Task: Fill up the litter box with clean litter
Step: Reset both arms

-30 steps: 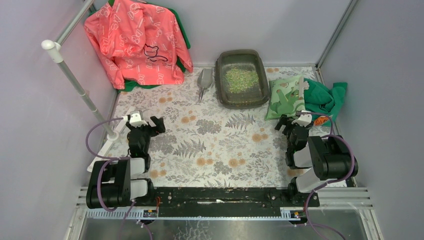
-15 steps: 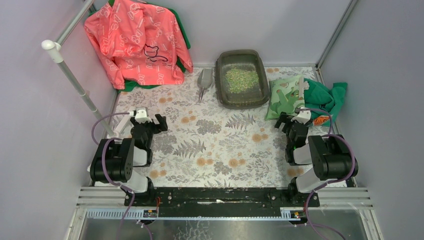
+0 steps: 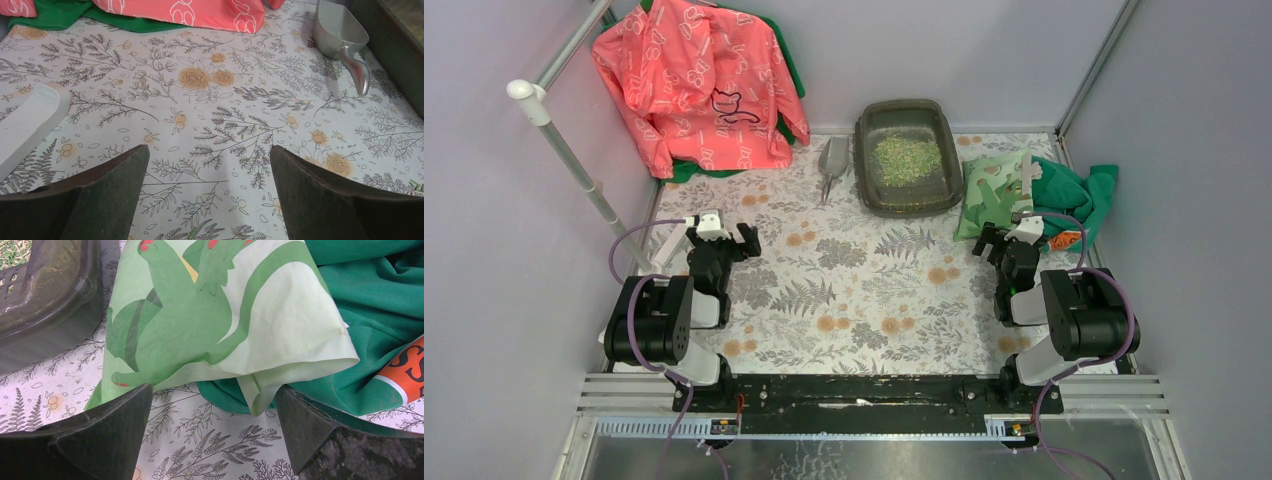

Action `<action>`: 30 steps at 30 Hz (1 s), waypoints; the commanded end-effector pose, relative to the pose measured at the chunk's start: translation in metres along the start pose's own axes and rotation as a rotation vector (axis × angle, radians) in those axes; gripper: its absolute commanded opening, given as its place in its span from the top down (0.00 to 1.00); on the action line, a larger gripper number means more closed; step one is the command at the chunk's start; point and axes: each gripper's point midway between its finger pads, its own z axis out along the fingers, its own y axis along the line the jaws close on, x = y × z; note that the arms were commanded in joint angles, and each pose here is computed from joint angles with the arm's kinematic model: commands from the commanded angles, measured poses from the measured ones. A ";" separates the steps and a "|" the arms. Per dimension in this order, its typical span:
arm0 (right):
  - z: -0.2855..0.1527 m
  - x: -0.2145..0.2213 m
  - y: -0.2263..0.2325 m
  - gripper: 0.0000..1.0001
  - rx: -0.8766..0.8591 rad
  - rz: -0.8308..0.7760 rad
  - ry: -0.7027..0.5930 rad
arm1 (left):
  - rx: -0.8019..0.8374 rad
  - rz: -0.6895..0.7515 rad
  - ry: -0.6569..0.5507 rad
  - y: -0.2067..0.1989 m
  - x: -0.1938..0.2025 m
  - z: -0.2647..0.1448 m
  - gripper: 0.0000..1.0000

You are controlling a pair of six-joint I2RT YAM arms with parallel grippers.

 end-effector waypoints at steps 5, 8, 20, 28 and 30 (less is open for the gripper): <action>0.009 -0.017 0.008 0.00 -0.018 -0.009 -0.036 | -0.009 0.034 -0.061 0.001 -0.017 0.005 0.01; 0.010 -0.016 0.008 0.00 -0.023 -0.014 -0.027 | -0.010 0.034 -0.060 0.001 -0.017 0.005 0.01; 0.010 -0.016 0.008 0.00 -0.022 -0.017 -0.028 | -0.007 0.034 -0.060 0.000 -0.016 0.005 0.01; 0.009 -0.017 0.008 0.00 -0.023 -0.017 -0.033 | -0.008 0.034 -0.060 0.001 -0.016 0.005 0.01; 0.009 -0.016 0.008 0.00 -0.022 -0.016 -0.033 | -0.008 0.035 -0.060 0.000 -0.016 0.005 0.01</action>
